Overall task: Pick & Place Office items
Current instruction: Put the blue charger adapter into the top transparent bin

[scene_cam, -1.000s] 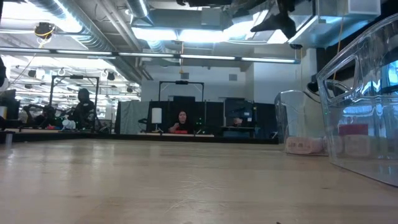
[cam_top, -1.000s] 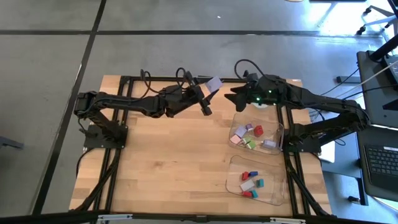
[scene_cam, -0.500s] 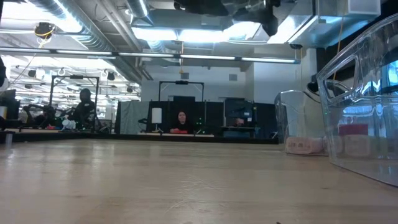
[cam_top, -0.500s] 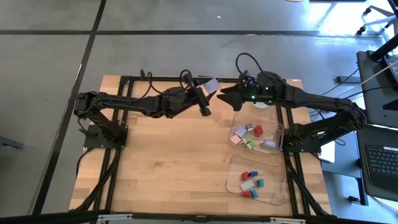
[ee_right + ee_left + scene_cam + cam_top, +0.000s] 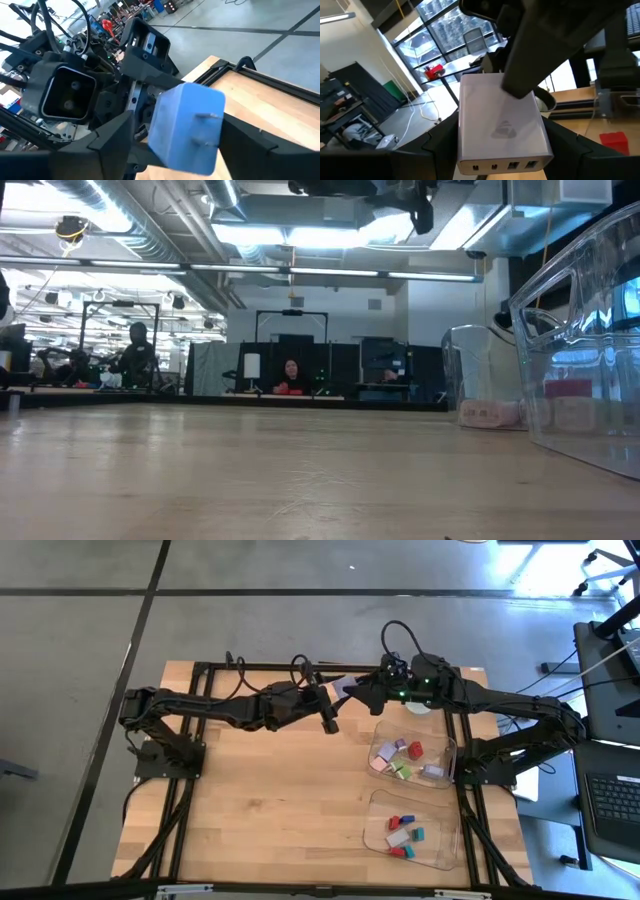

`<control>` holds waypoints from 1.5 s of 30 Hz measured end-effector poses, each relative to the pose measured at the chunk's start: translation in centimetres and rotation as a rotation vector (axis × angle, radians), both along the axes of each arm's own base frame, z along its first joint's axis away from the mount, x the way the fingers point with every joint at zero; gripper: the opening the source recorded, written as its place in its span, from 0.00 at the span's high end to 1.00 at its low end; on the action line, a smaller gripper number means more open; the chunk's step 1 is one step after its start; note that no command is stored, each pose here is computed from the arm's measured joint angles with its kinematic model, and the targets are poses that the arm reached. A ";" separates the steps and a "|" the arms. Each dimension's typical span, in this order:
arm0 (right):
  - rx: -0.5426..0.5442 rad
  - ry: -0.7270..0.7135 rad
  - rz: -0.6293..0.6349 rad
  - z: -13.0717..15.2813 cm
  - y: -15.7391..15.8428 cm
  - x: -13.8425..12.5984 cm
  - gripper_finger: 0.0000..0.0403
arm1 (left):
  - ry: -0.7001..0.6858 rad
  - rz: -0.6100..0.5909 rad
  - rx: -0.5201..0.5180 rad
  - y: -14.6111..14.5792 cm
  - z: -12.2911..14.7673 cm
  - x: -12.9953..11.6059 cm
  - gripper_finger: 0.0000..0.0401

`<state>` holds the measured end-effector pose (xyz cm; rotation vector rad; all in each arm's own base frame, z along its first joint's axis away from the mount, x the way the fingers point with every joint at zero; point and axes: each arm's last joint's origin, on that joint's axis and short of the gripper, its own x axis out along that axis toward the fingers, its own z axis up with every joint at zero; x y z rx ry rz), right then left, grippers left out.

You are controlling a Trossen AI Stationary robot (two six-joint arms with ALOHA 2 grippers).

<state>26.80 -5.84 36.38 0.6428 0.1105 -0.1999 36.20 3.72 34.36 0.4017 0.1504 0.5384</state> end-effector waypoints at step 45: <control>0.069 0.931 0.094 -5.8 3.4 -9.0 0.69 | -0.176 -0.017 -0.448 -0.1 -0.8 0.0 0.30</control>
